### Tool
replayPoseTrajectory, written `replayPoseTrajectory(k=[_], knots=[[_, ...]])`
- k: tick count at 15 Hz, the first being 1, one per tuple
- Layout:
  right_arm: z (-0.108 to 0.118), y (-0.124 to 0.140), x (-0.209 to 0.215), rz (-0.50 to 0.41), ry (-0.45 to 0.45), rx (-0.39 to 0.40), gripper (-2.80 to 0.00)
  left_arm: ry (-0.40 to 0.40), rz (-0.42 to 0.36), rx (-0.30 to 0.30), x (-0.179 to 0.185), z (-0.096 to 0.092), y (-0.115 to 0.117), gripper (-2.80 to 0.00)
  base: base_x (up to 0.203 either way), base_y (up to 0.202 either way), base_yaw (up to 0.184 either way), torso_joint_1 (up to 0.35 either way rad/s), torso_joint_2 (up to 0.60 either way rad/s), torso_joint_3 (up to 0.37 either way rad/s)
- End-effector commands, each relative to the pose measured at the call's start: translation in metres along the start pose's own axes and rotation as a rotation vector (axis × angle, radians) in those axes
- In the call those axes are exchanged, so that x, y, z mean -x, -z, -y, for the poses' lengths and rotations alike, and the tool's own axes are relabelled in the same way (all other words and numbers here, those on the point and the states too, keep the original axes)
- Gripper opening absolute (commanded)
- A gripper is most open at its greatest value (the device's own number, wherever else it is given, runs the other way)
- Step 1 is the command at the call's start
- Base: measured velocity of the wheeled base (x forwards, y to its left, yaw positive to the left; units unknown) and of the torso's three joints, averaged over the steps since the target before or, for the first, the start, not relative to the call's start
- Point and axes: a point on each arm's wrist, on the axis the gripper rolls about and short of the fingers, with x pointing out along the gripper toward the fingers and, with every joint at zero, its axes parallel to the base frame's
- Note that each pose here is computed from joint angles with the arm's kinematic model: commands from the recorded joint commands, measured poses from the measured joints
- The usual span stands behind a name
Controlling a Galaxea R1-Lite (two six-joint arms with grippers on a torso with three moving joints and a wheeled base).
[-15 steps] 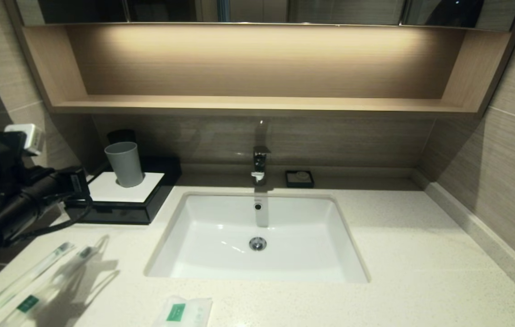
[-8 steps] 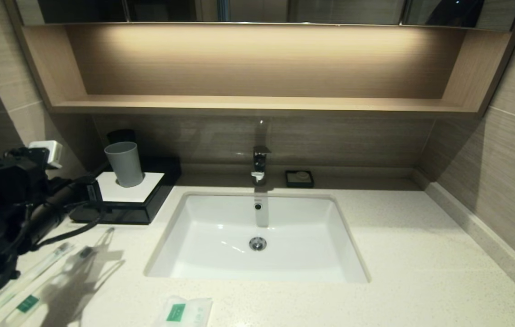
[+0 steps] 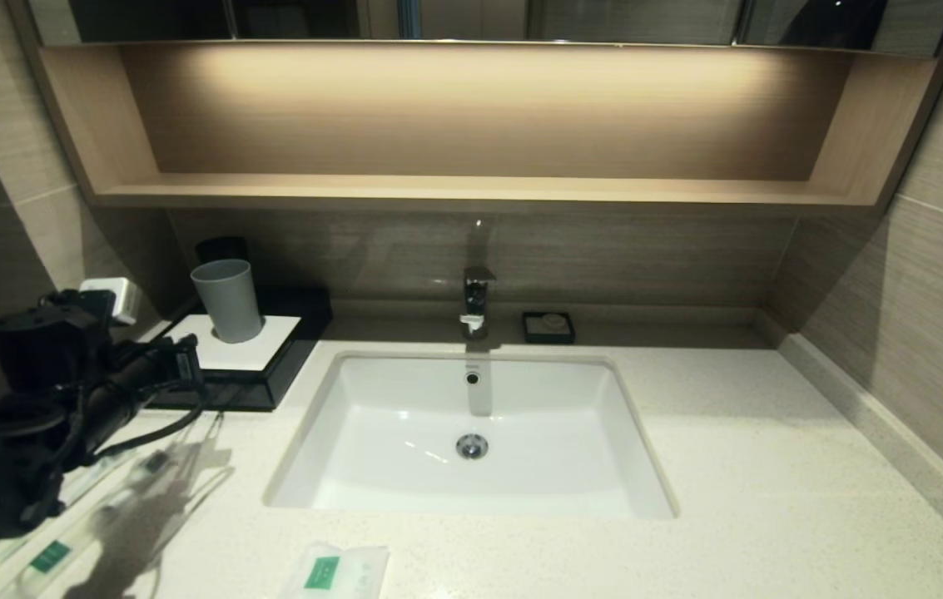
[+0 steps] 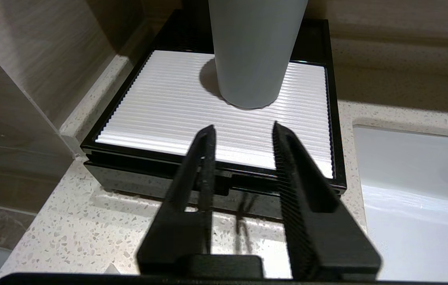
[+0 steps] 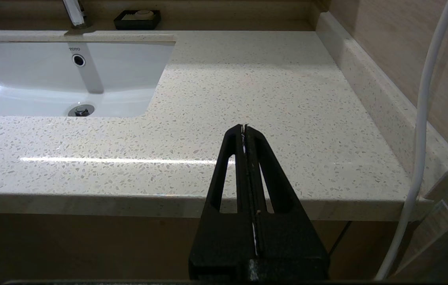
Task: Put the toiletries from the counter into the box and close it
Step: Pick up the cup
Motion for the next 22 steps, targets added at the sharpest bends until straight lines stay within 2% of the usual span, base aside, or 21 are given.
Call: replayPoseTrajectory(k=[1, 4, 10, 14, 22], knots=[[0.0, 0.0, 0.0, -0.001, 0.0, 0.0, -2.8, -0.001, -0.002, 0.001, -0.005, 0.0, 0.003, 0.0, 0.0, 0.0, 0.0, 0.0, 0.0, 0.0], [0.0, 0.0, 0.0, -0.001, 0.0, 0.0, -2.8, -0.003, -0.003, -0.003, -0.013, 0.001, 0.011, 0.0, 0.0, 0.0, 0.0, 0.0, 0.0, 0.0], [0.0, 0.0, 0.0, 0.0, 0.0, 0.0, -2.8, -0.005, -0.012, -0.002, -0.013, 0.001, 0.012, 0.0, 0.0, 0.0, 0.0, 0.0, 0.0, 0.0], [0.0, 0.0, 0.0, 0.0, 0.0, 0.0, -2.8, -0.045, -0.01, -0.002, -0.009, -0.001, 0.009, 0.0, 0.0, 0.0, 0.0, 0.0, 0.0, 0.0], [0.0, 0.0, 0.0, -0.001, 0.0, 0.0, -2.8, -0.031, 0.002, 0.004, -0.028, 0.0, 0.011, 0.0, 0.0, 0.0, 0.0, 0.0, 0.0, 0.0]])
